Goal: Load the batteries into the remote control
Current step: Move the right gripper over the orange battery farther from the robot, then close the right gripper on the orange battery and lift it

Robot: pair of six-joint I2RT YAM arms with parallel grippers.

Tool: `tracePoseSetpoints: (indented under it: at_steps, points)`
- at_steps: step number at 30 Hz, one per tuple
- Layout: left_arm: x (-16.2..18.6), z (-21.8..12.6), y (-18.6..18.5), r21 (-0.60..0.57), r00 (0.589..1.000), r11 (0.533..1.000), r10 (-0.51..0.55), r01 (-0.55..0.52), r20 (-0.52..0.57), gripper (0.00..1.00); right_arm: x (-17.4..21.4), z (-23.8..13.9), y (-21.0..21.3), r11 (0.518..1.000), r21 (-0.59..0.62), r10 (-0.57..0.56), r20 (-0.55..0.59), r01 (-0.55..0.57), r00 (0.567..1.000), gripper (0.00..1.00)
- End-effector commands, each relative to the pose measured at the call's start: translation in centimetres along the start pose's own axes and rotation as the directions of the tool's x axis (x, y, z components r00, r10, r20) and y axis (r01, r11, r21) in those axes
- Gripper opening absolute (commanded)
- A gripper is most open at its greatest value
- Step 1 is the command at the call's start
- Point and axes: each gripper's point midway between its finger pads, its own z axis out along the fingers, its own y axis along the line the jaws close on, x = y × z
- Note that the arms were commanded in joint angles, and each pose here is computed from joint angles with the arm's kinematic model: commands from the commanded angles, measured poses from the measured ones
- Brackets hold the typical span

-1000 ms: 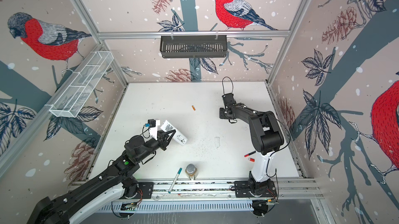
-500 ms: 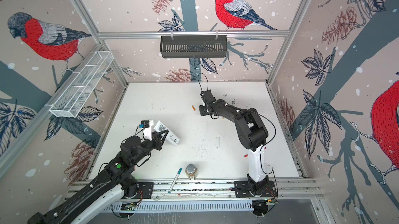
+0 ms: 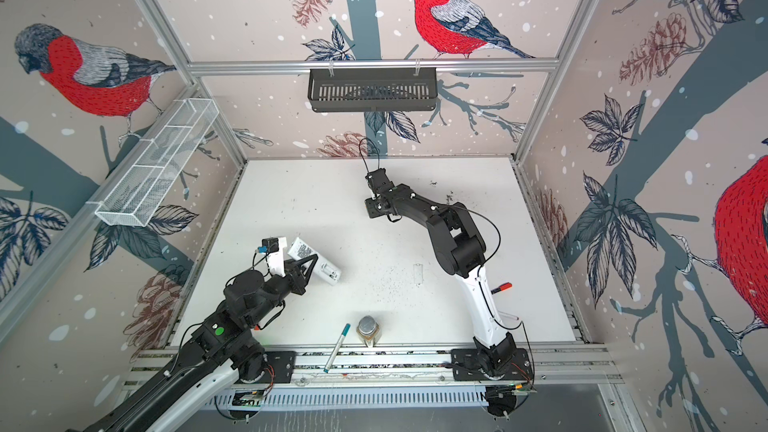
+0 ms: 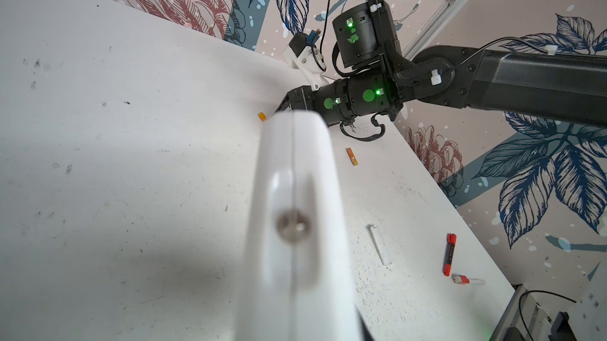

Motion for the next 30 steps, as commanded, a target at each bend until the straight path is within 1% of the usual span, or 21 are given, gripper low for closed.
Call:
tracePoseSetpoints:
  at_steps: [1, 9, 15, 17, 20, 24, 30]
  points:
    - [-0.2, 0.0, -0.1, 0.004, 1.0, 1.0, 0.005, -0.005, 0.005, 0.0, 0.3, 0.6, 0.4, 1.0, 0.002, -0.028, -0.028, 0.028, 0.999, 0.44]
    - [-0.1, 0.0, 0.0, 0.0, 1.0, 1.0, 0.001, -0.001, 0.007, 0.0, 1.0, 1.8, 0.5, 0.999, 0.015, -0.044, -0.052, 0.045, 0.998, 0.38]
    - [-0.1, 0.1, 0.0, -0.001, 1.0, 1.0, 0.003, -0.003, 0.005, 0.0, 1.3, 1.9, 0.4, 0.998, 0.029, -0.048, -0.056, 0.049, 0.997, 0.32]
    - [0.0, 0.1, 0.0, 0.0, 1.0, 1.0, 0.003, -0.003, 0.002, 0.0, 1.3, 2.0, 0.4, 0.998, 0.034, -0.049, -0.057, 0.051, 0.997, 0.27]
    - [-0.1, 0.1, 0.0, 0.001, 1.0, 1.0, 0.004, -0.004, 0.005, 0.0, 1.3, 2.0, 0.3, 0.998, 0.037, -0.048, -0.056, 0.051, 0.997, 0.25]
    - [0.0, 0.2, 0.0, 0.004, 1.0, 1.0, 0.001, -0.001, 0.001, 0.0, 1.0, 1.6, 0.6, 0.997, 0.036, -0.065, -0.046, 0.067, 0.997, 0.2]
    - [0.1, 0.2, -0.1, 0.008, 1.0, 1.0, -0.005, 0.005, -0.004, 0.0, 0.7, 1.0, 0.8, 0.995, 0.05, -0.085, -0.036, 0.087, 0.996, 0.18]
